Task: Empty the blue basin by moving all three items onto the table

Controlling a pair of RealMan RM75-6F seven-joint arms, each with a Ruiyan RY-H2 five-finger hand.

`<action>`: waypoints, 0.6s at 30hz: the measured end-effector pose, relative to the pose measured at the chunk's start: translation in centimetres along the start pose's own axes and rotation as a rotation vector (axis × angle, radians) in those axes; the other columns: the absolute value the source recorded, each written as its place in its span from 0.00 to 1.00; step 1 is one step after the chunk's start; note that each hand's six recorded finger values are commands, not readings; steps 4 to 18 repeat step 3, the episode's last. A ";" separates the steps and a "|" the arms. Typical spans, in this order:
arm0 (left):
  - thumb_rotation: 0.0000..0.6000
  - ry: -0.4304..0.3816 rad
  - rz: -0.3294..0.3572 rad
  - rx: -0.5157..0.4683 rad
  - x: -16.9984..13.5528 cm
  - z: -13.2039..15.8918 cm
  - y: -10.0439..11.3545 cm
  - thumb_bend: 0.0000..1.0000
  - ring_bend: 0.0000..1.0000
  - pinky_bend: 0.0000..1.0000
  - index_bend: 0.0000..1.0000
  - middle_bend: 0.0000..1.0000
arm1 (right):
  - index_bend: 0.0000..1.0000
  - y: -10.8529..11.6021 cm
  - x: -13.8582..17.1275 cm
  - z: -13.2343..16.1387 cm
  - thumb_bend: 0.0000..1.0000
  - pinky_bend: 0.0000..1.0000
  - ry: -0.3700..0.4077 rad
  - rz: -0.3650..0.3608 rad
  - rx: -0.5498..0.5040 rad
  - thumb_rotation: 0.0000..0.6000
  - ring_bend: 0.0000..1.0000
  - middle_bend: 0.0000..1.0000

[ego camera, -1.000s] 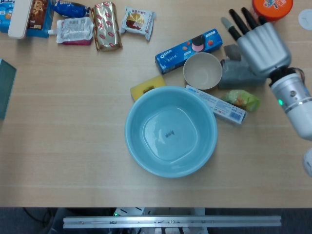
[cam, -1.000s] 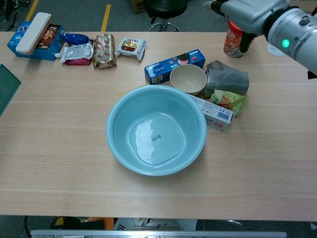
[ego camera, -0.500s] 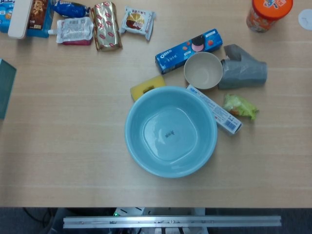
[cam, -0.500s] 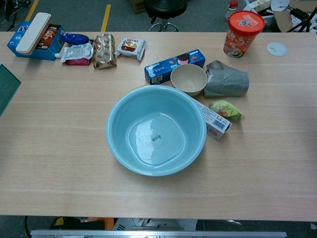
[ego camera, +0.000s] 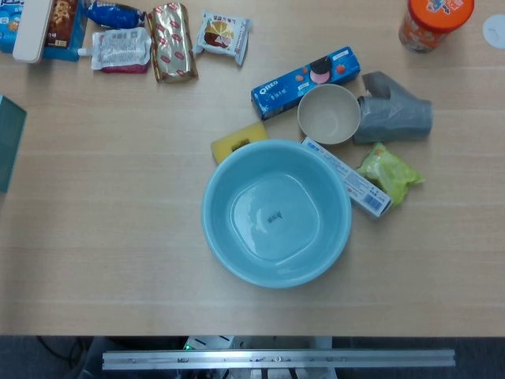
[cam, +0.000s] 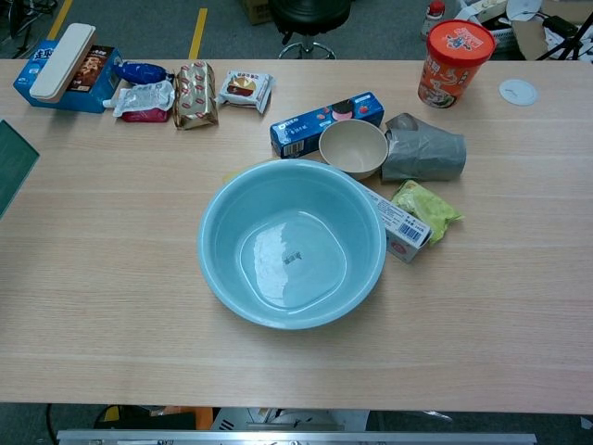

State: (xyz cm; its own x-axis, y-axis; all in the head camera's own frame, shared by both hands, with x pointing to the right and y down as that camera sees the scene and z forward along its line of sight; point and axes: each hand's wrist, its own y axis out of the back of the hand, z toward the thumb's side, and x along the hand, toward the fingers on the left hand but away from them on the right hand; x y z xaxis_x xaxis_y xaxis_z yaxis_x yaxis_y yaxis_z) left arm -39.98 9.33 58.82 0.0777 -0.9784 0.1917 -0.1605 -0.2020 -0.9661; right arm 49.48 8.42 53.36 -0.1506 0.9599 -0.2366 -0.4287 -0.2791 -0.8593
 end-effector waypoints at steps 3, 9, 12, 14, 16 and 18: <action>1.00 0.002 0.005 -0.004 0.0 0.0 0.1 0.43 0.32 0.22 0.46 0.39 | 0.24 0.3 0.1 0.1 0.11 0.37 0.007 -0.017 -0.001 1.00 0.25 0.31; 1.00 0.002 0.005 -0.004 0.0 0.0 0.1 0.43 0.32 0.22 0.46 0.39 | 0.24 0.3 0.1 0.1 0.11 0.37 0.007 -0.017 -0.001 1.00 0.25 0.31; 1.00 0.002 0.005 -0.004 0.0 0.0 0.1 0.43 0.32 0.22 0.46 0.39 | 0.24 0.3 0.1 0.1 0.11 0.37 0.007 -0.017 -0.001 1.00 0.25 0.31; 1.00 0.002 0.005 -0.004 0.0 0.0 0.1 0.43 0.32 0.22 0.46 0.39 | 0.24 0.3 0.1 0.1 0.11 0.37 0.007 -0.017 -0.001 1.00 0.25 0.31; 1.00 0.002 0.005 -0.004 0.0 0.0 0.1 0.43 0.32 0.22 0.46 0.39 | 0.24 0.3 0.1 0.1 0.11 0.37 0.007 -0.017 -0.001 1.00 0.25 0.31; 1.00 0.002 0.005 -0.004 0.0 0.0 0.1 0.43 0.32 0.22 0.46 0.39 | 0.24 0.3 0.1 0.1 0.11 0.37 0.007 -0.017 -0.001 1.00 0.25 0.31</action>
